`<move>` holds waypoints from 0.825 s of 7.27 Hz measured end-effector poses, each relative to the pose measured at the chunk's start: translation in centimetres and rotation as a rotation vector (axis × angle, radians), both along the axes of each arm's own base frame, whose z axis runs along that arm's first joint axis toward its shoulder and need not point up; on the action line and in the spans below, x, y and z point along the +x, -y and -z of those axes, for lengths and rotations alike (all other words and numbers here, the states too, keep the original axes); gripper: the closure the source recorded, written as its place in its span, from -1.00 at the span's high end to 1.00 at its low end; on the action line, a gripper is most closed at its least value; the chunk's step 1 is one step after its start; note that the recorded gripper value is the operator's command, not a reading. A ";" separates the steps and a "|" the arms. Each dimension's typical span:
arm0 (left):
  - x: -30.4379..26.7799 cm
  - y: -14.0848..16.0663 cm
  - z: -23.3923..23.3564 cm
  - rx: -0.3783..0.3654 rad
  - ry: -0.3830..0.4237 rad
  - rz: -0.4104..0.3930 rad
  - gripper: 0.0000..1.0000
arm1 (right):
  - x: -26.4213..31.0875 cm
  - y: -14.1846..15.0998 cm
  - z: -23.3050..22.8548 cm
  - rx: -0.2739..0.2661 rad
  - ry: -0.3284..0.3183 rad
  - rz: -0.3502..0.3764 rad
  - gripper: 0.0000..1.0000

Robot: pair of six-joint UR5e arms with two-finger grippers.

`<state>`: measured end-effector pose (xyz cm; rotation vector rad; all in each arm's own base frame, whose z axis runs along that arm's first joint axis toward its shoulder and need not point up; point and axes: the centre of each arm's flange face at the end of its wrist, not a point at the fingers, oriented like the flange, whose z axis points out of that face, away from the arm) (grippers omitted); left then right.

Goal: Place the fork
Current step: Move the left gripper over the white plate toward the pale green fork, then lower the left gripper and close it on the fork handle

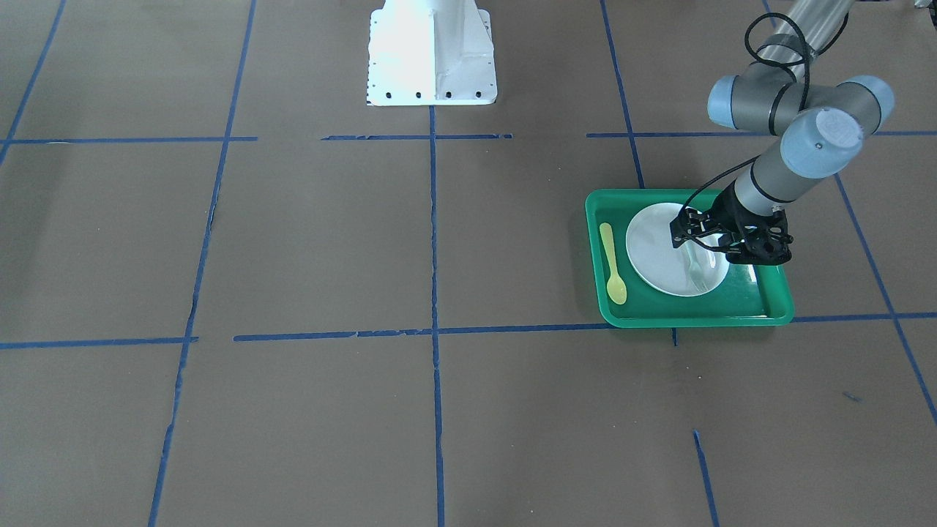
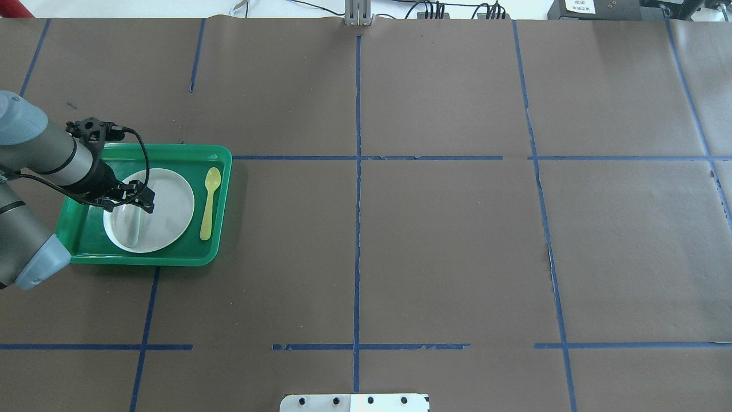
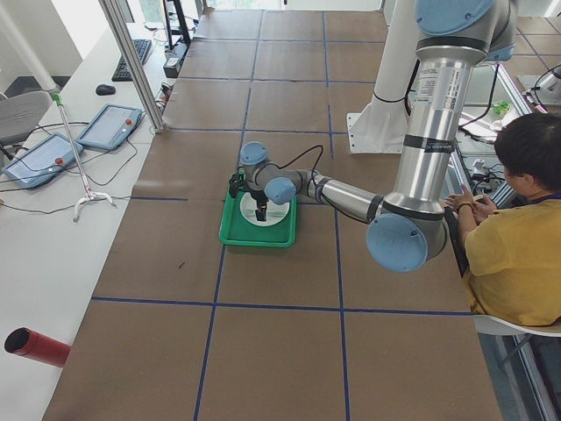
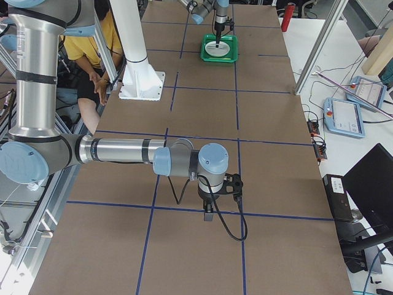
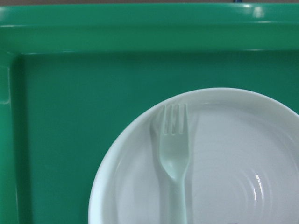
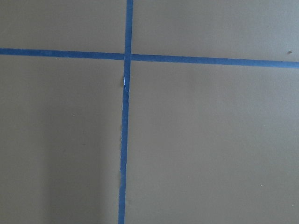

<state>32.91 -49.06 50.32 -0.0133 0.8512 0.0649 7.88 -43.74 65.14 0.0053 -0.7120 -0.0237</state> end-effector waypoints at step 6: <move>0.7 0.3 -0.9 -0.012 0.011 -0.008 -1.00 | 0.0 0.0 0.0 0.000 0.000 0.000 1.00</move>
